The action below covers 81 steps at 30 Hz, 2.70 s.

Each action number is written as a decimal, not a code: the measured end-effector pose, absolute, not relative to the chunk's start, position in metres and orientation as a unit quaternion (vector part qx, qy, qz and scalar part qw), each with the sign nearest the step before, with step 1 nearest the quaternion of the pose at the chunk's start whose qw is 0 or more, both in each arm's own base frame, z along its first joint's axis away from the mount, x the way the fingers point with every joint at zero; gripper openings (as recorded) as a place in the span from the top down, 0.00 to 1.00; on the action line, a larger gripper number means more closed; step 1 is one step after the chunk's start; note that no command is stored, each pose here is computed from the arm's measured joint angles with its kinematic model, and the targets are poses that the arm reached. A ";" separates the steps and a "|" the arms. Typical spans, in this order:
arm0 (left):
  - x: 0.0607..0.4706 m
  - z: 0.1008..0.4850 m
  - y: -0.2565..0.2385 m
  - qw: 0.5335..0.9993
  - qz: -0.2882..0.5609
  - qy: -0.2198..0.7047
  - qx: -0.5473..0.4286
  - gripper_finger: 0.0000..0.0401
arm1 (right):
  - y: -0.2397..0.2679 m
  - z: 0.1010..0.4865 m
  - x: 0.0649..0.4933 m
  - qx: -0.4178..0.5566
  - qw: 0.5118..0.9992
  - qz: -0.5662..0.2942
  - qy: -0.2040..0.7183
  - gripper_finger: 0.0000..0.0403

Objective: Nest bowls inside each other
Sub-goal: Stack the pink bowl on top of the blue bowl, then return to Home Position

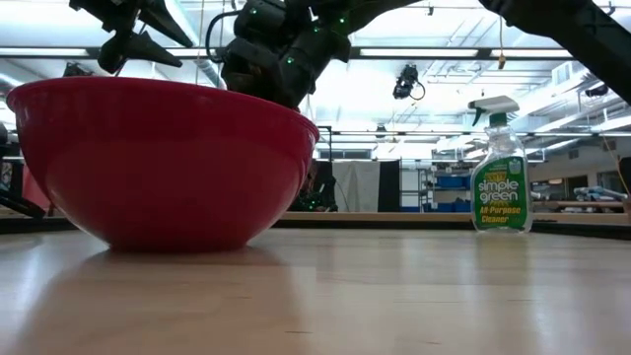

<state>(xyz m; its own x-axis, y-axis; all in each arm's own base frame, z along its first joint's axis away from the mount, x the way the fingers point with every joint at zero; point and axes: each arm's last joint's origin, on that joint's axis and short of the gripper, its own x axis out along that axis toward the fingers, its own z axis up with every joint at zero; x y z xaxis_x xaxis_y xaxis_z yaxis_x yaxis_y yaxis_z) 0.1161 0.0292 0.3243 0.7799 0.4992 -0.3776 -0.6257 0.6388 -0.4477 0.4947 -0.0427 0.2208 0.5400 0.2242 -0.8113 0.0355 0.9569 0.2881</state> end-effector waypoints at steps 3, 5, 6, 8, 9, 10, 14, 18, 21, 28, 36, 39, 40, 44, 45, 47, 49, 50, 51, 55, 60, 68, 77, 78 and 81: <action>0.116 0.324 0.029 0.899 0.313 0.111 -0.286 0.52 | -0.042 0.227 0.492 0.152 0.865 0.055 0.474 0.58; 0.116 0.324 0.029 0.899 0.313 0.111 -0.286 0.52 | -0.045 0.237 0.490 0.156 0.870 0.055 0.465 0.56; 0.116 0.324 0.029 0.899 0.313 0.111 -0.286 0.52 | -0.048 0.244 0.487 0.157 0.873 0.052 0.458 0.55; 0.116 0.324 0.029 0.899 0.313 0.111 -0.286 0.52 | -0.057 0.259 0.480 0.155 0.880 0.036 0.447 0.55; 0.116 0.324 0.029 0.899 0.313 0.112 -0.286 0.52 | -0.062 0.267 0.476 0.150 0.884 0.022 0.442 0.55; 0.116 0.324 0.029 0.899 0.313 0.113 -0.286 0.52 | -0.066 0.274 0.473 0.139 0.889 0.009 0.437 0.55; 0.117 0.323 0.029 0.898 0.315 0.118 -0.284 0.52 | -0.071 0.284 0.466 0.077 0.896 -0.003 0.438 0.56; 0.120 0.321 0.030 0.897 0.316 0.125 -0.281 0.52 | -0.059 0.269 0.472 0.030 0.890 0.044 0.454 0.56; 0.122 0.320 0.030 0.897 0.318 0.130 -0.280 0.52 | -0.044 0.255 0.479 0.001 0.883 0.076 0.463 0.56; 0.125 0.319 0.031 0.896 0.319 0.136 -0.278 0.52 | -0.018 0.215 0.492 -0.092 0.854 0.075 0.506 0.56; 0.125 0.319 0.031 0.897 0.319 0.139 -0.273 0.52 | -0.013 0.259 0.484 -0.107 0.884 0.053 0.451 0.59; 0.125 0.318 0.031 0.898 0.318 0.143 -0.266 0.52 | -0.018 0.275 0.477 -0.090 0.890 0.026 0.446 0.59; 0.126 0.318 0.031 0.898 0.319 0.145 -0.266 0.52 | -0.021 0.278 0.474 -0.080 0.889 0.014 0.451 0.59; 0.125 0.318 0.031 0.898 0.319 0.144 -0.266 0.52 | -0.046 0.297 0.457 -0.009 0.892 -0.016 0.452 0.59; 0.125 0.318 0.031 0.898 0.319 0.144 -0.266 0.52 | -0.053 0.302 0.452 0.007 0.895 -0.018 0.446 0.59; 0.125 0.318 0.031 0.898 0.319 0.145 -0.266 0.52 | -0.063 0.306 0.443 0.023 0.898 -0.029 0.439 0.59; 0.125 0.318 0.030 0.899 0.318 0.145 -0.264 0.52 | -0.068 0.306 0.433 0.030 0.901 -0.039 0.432 0.60; 0.124 0.319 0.030 0.901 0.316 0.144 -0.259 0.52 | -0.069 0.308 0.428 0.034 0.904 -0.045 0.423 0.60; 0.123 0.320 0.030 0.905 0.314 0.138 -0.253 0.52 | -0.071 0.310 0.421 0.039 0.910 -0.050 0.409 0.60; 0.114 0.330 0.027 0.927 0.288 0.071 -0.229 0.52 | -0.076 0.320 0.389 0.073 0.940 -0.068 0.328 0.61; 0.108 0.310 0.023 0.935 0.250 -0.033 -0.248 0.52 | -0.074 0.306 0.347 0.136 0.963 -0.076 0.218 0.62; 0.102 0.267 0.023 0.910 0.218 -0.140 -0.325 0.52 | -0.080 0.278 0.256 0.248 0.957 -0.121 0.092 0.63; 0.094 0.233 0.024 0.880 0.206 -0.225 -0.364 0.52 | -0.075 0.243 0.175 0.315 0.935 -0.160 0.023 0.67; 0.094 0.228 0.025 0.878 0.208 -0.223 -0.369 0.52 | -0.074 0.240 0.170 0.319 0.934 -0.163 0.019 0.67; 0.095 0.216 0.025 0.873 0.210 -0.217 -0.383 0.52 | -0.070 0.231 0.156 0.330 0.929 -0.167 0.006 0.68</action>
<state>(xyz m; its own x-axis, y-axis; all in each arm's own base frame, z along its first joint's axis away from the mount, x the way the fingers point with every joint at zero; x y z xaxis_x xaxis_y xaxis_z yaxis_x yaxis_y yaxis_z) 0.0952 0.0249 0.2164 0.8179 0.5325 0.2178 -0.2007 0.6188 -0.7594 0.1564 -0.0701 0.2311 0.9439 -0.3067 -0.1224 0.3151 0.7257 0.6116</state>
